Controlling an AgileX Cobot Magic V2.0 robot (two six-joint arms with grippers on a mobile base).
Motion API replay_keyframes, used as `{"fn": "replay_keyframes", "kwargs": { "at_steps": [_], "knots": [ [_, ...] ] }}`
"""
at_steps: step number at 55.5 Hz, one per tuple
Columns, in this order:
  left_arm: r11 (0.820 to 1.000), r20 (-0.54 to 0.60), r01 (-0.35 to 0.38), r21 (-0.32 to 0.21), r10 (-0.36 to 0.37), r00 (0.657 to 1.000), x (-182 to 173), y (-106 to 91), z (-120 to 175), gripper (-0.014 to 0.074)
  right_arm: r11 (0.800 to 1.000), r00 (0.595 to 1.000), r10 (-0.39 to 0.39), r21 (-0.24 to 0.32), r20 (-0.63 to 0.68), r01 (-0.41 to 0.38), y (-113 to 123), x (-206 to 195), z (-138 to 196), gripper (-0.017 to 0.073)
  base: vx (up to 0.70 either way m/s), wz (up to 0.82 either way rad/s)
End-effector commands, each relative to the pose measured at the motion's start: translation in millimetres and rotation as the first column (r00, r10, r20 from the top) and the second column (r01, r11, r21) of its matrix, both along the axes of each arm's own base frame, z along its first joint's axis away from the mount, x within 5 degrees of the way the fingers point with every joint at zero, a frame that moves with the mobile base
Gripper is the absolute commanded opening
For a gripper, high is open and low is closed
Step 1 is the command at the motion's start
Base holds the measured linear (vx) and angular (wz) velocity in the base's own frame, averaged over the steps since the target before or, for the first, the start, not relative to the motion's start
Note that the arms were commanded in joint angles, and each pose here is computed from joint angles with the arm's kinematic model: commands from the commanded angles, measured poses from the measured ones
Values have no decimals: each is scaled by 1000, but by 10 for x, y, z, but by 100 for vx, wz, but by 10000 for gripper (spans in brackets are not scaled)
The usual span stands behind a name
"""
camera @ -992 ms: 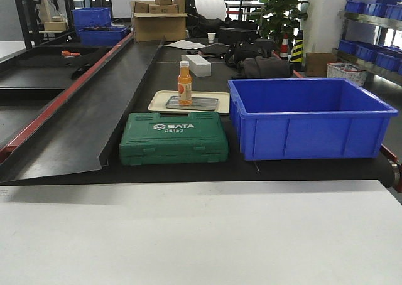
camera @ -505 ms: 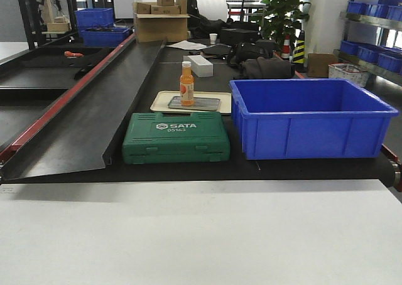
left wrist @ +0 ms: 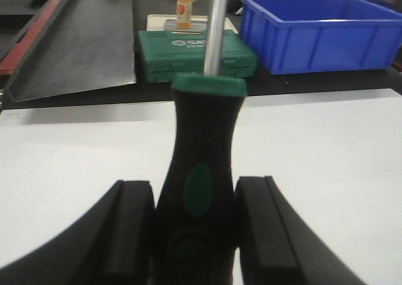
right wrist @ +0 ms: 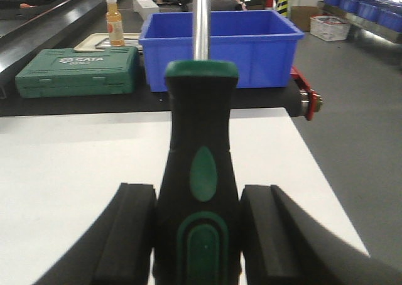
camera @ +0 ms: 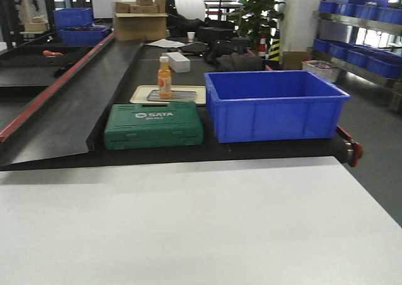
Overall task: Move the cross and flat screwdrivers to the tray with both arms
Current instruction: 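Hold both screwdrivers while the base turns away from the table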
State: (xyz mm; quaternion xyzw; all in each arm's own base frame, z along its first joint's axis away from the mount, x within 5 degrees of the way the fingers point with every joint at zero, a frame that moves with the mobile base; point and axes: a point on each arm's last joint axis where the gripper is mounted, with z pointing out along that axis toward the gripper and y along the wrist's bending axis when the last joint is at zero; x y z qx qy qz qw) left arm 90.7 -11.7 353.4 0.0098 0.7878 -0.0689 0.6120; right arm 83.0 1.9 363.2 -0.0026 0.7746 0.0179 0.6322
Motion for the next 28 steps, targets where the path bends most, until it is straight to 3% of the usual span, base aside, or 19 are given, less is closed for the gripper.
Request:
{"fn": "replay_keyframes", "kwargs": {
  "at_steps": [1,28],
  "knots": [
    [1000,105,23,-19,-21,994,16,-24,149,3,1000,993,12,-10,114,-10,7,3,173,-8,-26,-44],
    [1000,105,23,-19,-21,994,16,-24,149,3,1000,993,12,-10,114,-10,7,3,173,-8,-25,-54]
  ]
}}
